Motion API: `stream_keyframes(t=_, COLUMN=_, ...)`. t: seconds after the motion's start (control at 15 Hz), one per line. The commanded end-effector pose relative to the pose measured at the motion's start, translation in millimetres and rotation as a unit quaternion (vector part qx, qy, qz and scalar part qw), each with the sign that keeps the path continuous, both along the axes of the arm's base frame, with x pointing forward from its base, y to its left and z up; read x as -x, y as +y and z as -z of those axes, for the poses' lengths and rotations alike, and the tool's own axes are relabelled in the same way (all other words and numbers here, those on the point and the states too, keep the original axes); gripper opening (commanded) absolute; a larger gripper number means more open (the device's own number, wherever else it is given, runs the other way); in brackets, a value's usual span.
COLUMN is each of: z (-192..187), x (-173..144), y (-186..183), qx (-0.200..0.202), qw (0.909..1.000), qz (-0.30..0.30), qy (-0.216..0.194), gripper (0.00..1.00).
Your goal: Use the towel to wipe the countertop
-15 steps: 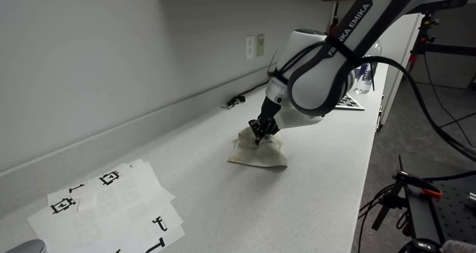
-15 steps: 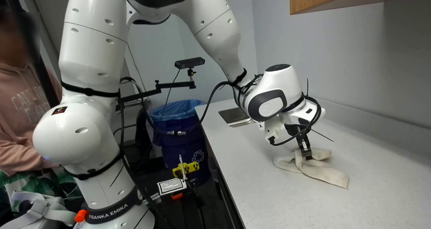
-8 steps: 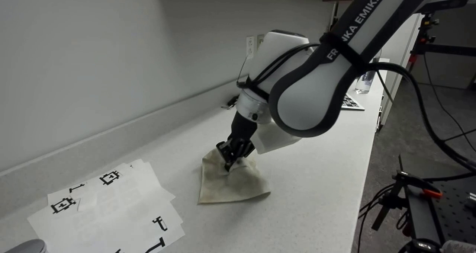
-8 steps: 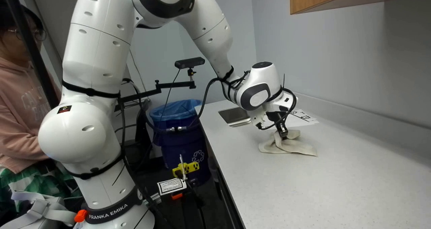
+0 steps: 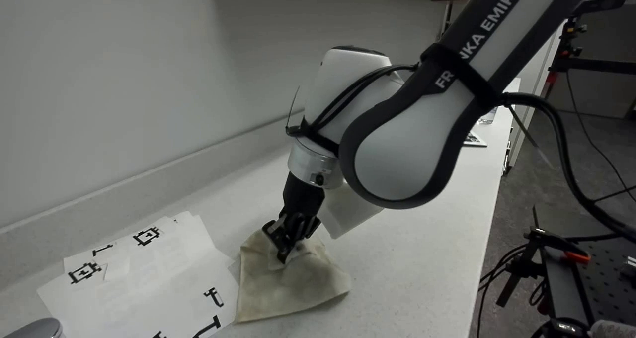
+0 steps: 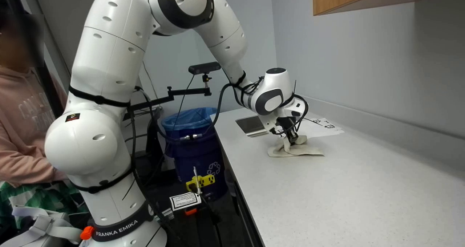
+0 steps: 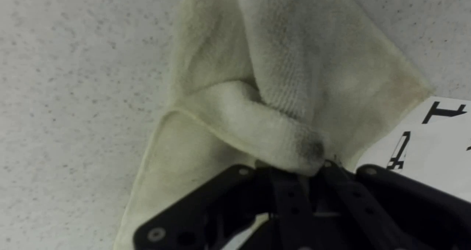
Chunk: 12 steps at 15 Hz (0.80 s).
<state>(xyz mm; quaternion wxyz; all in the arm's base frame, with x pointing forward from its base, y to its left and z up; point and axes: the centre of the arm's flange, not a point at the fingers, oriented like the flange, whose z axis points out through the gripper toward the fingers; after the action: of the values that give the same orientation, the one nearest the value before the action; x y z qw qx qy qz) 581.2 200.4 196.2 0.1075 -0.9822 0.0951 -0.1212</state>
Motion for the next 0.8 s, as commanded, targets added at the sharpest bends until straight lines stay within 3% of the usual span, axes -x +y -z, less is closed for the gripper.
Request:
stream_keyframes(t=0.0, z=5, x=-14, y=-41, qx=0.016, qw=0.9996, qz=0.024, qy=0.0, gripper=0.02)
stream_keyframes(t=0.53, z=-2, x=-6, y=-164, qx=0.033, qw=0.9884, qz=0.148, qy=-0.014, gripper=0.02)
stream_keyframes(t=0.73, z=-3, x=-2, y=-190, qx=0.027, qw=0.9835, qz=0.178, qy=-0.017, gripper=0.02)
